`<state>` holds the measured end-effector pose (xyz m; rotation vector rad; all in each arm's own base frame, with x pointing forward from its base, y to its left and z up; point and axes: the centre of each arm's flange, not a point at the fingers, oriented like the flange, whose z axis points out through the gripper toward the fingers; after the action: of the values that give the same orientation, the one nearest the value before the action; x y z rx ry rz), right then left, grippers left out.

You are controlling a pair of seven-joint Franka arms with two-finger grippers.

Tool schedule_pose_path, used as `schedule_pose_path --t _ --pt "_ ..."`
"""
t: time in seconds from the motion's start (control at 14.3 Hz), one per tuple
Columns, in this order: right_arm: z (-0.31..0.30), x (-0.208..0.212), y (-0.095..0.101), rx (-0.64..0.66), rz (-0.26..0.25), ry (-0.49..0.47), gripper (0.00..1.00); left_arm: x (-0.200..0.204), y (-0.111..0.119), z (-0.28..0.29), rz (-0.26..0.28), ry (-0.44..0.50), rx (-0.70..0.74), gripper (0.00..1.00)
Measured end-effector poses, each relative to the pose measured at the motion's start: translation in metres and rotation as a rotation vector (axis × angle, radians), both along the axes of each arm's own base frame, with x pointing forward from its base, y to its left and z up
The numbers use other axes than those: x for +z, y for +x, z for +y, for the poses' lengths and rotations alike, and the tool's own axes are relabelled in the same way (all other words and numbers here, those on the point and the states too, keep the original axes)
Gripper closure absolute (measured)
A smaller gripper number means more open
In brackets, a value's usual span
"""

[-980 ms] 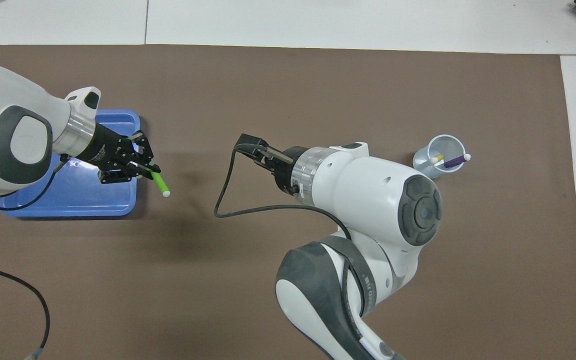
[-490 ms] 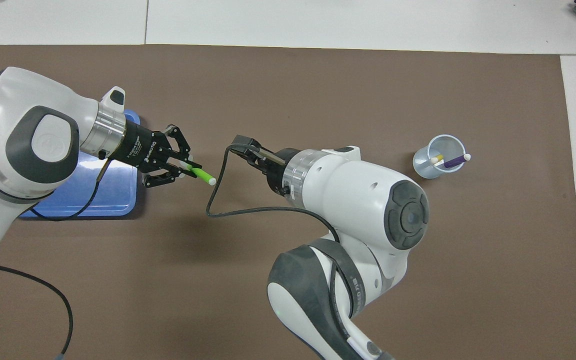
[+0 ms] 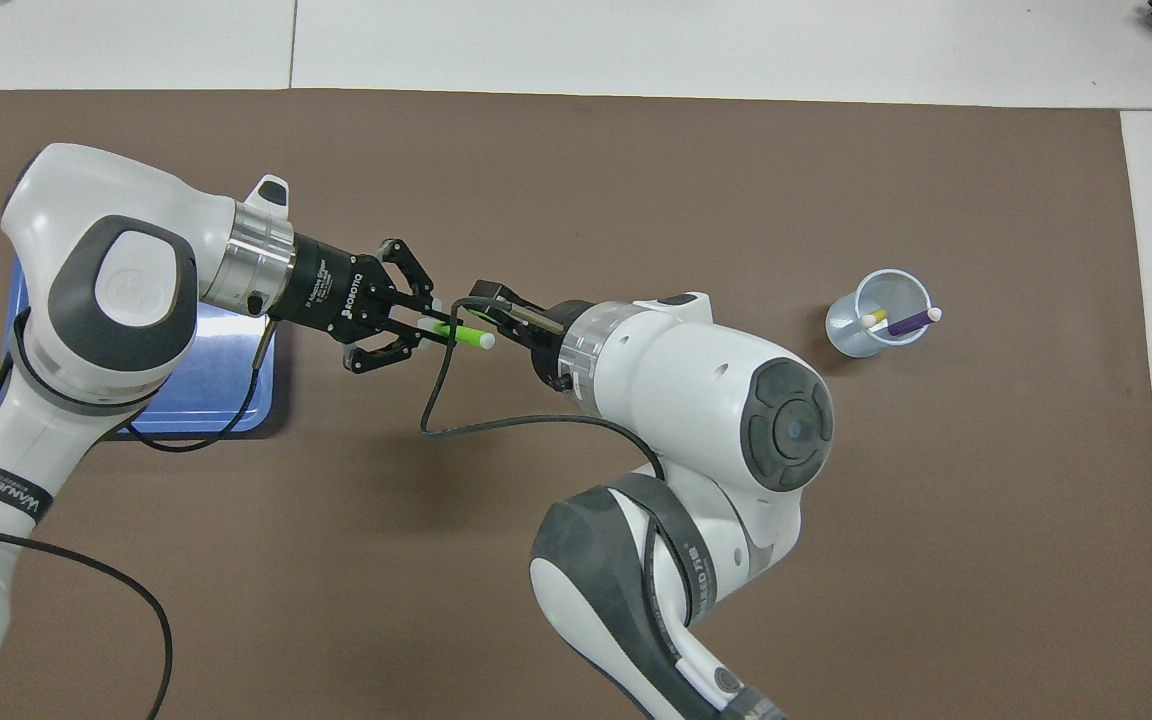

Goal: Transfer and insert pens with both arms
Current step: 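Grasp the green pen with the right gripper while the left gripper opens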

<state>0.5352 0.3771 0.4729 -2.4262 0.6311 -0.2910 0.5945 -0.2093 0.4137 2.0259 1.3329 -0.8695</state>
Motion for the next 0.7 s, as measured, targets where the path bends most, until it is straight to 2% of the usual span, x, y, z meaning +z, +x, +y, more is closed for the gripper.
schedule_pose_path --t 0.21,0.28,0.56,0.7 --pt "0.001 0.000 0.000 0.003 -0.002 -0.002 0.30 0.003 -0.005 -0.032 0.038 0.003 0.060 0.83" --pt "0.001 0.000 0.000 0.009 -0.006 -0.006 0.34 0.004 -0.006 -0.037 0.045 -0.002 0.071 0.83" --pt "0.001 0.000 0.000 0.070 -0.045 -0.035 0.39 0.005 -0.005 -0.036 0.054 -0.010 0.087 0.83" --pt "0.000 -0.002 0.000 0.080 -0.051 -0.042 0.49 0.005 -0.005 -0.035 0.054 -0.011 0.090 0.83"
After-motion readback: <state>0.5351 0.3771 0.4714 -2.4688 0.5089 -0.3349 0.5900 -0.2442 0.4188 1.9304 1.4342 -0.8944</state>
